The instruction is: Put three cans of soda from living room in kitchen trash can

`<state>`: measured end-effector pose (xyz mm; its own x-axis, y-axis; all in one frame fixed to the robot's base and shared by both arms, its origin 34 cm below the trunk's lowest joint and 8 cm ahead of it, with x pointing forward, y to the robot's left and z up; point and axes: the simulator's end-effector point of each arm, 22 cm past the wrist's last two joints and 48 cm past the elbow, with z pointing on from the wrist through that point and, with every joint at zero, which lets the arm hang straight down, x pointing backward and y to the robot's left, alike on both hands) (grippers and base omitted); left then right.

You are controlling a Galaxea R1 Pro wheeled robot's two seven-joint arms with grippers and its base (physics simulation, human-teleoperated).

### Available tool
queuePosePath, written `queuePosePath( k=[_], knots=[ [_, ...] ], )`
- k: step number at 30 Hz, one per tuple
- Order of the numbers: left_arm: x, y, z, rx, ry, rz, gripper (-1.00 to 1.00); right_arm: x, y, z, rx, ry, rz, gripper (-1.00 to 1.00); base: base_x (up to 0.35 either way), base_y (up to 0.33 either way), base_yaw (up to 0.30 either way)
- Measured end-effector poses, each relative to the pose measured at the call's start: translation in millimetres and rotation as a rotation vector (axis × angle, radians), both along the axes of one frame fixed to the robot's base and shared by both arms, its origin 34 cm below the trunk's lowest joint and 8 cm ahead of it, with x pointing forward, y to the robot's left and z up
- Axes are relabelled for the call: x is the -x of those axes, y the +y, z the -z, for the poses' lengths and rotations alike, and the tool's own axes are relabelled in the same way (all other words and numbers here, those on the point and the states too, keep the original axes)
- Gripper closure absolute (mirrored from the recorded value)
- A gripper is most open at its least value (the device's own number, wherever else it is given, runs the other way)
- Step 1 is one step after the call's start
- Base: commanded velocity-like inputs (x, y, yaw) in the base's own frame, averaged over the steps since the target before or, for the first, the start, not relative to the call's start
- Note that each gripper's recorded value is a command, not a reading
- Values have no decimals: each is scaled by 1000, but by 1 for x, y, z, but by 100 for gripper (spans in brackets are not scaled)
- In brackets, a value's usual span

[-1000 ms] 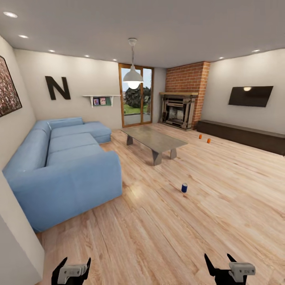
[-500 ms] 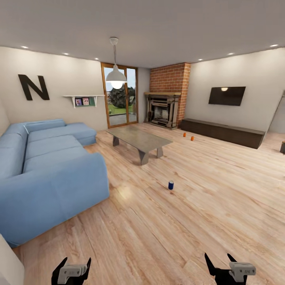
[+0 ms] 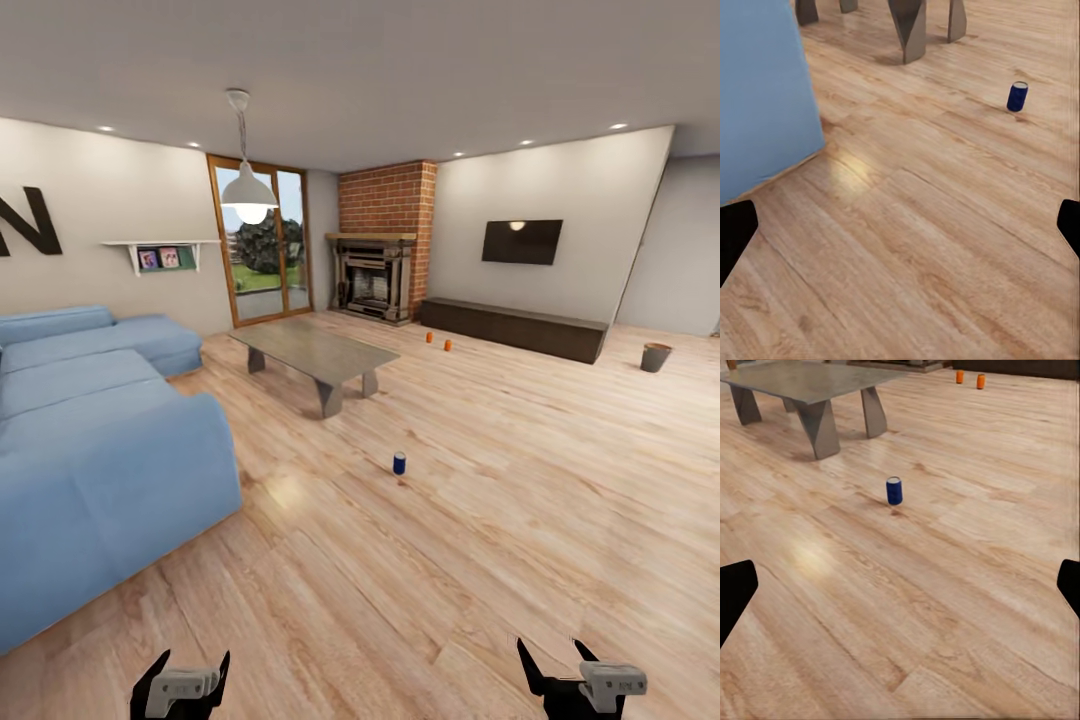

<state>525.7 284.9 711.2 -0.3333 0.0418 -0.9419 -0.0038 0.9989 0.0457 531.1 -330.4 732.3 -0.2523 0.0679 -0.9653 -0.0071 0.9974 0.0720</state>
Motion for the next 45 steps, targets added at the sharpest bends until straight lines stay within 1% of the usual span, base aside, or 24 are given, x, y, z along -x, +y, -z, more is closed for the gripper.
queuePosePath(
  k=[9, 20, 45],
  knots=[
    [0, 0, 0, 0, -1, 0, -100, 0, 1, 1, -2, 4, -1, -100, 0, 0, -225],
    [0, -1, 2, 0, 4, 2, -100, 0, 1, 3, -3, 11, 0, -100, 0, 0, -106],
    [4, -1, 13, 1, 34, 3, -100, 3, 0, 14, -3, 39, 1, -100, 0, 0, -146]
  ],
)
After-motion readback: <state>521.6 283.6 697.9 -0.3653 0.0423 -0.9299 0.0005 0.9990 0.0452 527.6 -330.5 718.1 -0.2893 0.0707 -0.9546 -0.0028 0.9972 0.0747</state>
